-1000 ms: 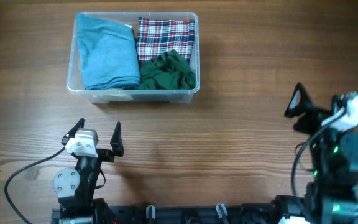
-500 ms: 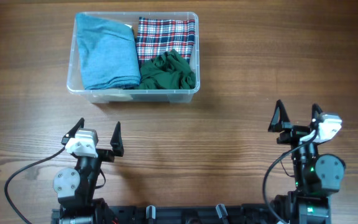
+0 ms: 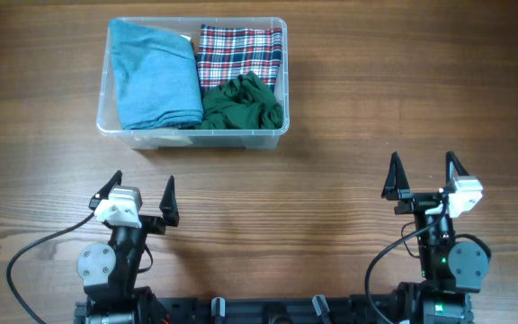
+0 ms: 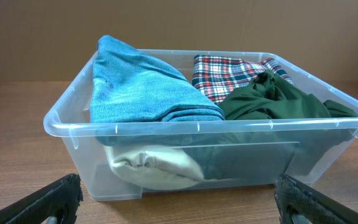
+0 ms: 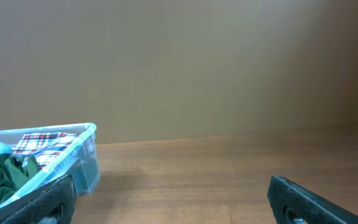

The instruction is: Pack container

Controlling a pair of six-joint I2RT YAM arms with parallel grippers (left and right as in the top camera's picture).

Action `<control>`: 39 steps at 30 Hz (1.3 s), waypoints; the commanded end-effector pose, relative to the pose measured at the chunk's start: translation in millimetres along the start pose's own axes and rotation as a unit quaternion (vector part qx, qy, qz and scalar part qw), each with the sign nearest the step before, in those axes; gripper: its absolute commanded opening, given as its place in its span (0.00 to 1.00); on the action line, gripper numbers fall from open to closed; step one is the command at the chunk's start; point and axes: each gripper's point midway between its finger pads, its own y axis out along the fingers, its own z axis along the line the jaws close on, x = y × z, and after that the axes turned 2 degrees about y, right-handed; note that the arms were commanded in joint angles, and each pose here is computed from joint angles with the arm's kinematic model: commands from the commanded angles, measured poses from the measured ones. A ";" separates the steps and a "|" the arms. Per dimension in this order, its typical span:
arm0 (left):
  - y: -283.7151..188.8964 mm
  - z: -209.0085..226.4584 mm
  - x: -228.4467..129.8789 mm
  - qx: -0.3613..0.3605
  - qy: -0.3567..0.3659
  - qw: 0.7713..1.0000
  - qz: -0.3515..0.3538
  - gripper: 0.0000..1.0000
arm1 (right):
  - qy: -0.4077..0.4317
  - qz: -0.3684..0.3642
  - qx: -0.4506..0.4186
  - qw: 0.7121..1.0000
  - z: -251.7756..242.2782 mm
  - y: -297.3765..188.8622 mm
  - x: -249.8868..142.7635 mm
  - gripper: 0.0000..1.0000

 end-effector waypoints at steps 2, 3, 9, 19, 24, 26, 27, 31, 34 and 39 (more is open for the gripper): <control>0.0 -1.3 -0.1 -0.003 0.009 1.000 -0.003 1.00 | -0.011 -0.008 0.031 0.999 9.1 -1.3 -8.7 1.00; 0.0 -1.3 -0.1 -0.003 0.009 1.000 -0.003 1.00 | -0.010 -0.007 0.032 0.999 9.7 -1.3 -9.0 1.00; 0.0 -1.3 -0.1 -0.003 0.009 1.000 -0.003 1.00 | -0.010 0.003 0.031 0.999 10.8 -1.2 -13.9 1.00; 0.0 -1.3 -0.1 -0.003 0.009 1.000 -0.003 1.00 | -0.015 0.033 0.020 0.999 8.8 -8.6 -30.3 1.00; 0.0 -1.3 -0.1 -0.003 0.009 1.000 -0.003 1.00 | -0.017 0.049 0.004 0.999 2.5 -9.1 -38.3 1.00; 0.0 -1.3 -0.1 -0.003 0.009 1.000 -0.003 1.00 | -0.017 0.049 -0.004 0.999 -0.2 -9.2 -38.6 1.00; 0.0 -1.3 -0.1 -0.003 0.009 1.000 -0.003 1.00 | -0.017 0.049 -0.011 0.999 -2.5 -9.2 -38.8 0.99; 0.0 -1.3 -0.1 -0.003 0.009 1.000 -0.003 1.00 | -0.016 0.050 -0.016 0.998 -4.3 -9.3 -39.4 1.00; 0.0 -1.3 -0.1 -0.003 0.009 1.000 -0.003 1.00 | -0.015 0.051 -0.016 0.998 -4.3 -9.3 -39.6 0.99; 0.0 -1.3 -0.1 -0.003 0.009 1.000 -0.003 1.00 | -0.014 0.062 -0.018 0.998 -5.3 -8.4 -44.7 1.00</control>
